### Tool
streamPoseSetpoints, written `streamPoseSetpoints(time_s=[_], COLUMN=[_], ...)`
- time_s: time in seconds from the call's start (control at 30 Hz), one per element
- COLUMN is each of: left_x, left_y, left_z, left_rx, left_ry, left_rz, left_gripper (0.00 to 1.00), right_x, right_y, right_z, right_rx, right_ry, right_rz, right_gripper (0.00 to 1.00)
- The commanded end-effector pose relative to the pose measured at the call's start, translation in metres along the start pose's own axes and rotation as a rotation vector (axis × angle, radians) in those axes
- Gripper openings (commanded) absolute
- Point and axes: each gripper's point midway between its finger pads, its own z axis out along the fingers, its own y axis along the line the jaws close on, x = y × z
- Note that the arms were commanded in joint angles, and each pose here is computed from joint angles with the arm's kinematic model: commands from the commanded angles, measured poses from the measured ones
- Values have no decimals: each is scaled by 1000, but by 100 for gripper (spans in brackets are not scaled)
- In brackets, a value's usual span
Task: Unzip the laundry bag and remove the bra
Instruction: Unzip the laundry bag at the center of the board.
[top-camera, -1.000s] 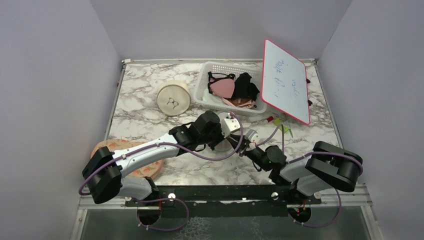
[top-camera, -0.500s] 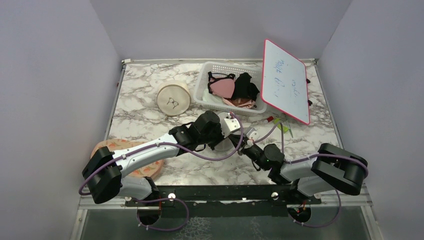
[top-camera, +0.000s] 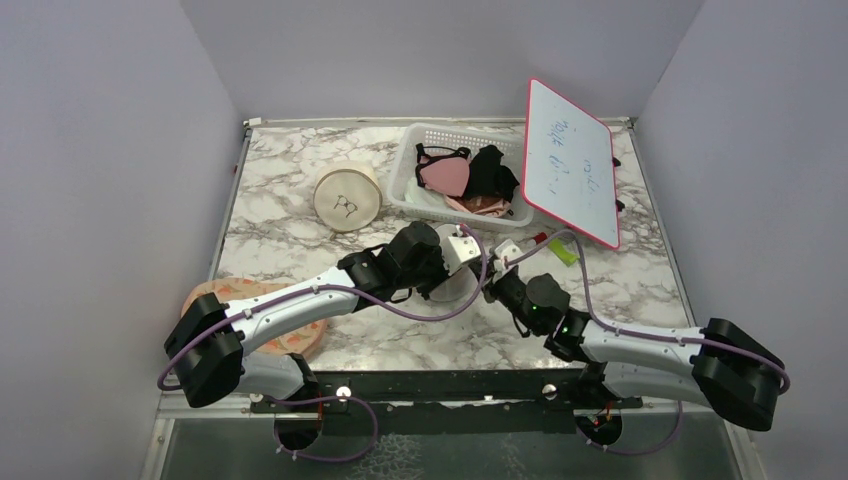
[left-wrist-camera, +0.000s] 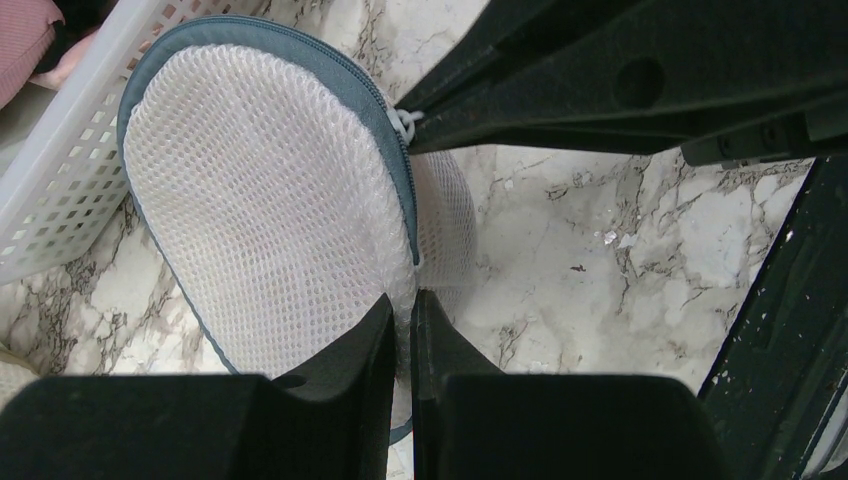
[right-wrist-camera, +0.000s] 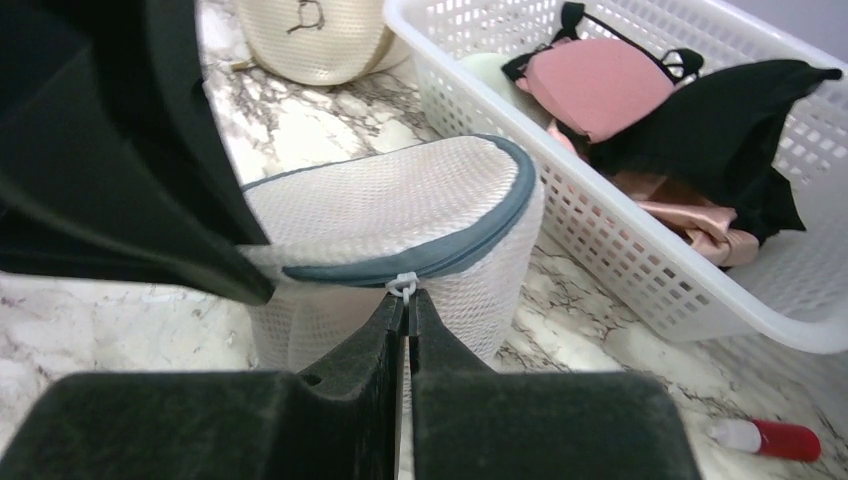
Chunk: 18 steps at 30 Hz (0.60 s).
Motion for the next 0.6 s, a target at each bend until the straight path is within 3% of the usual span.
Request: streamPoseSetpoints(time_s=[0.0,0.2,0.57], left_x=[-4,-3,-1], left_y=[-3,-5,-1], left_z=[-2,-2,-4], left_rx=[17,25,2], left_ry=[-5,-4,-10], left_rz=[4,13,31], left_gripper=[0,0,0], right_x=[14,18,13], right_y=[-25,-26,-22], right_z=[-1,6,18], right_rx=[139,166,9], right_ry=[142,221,271], right_rz=[80,156,167], right_gripper=[1,1,1])
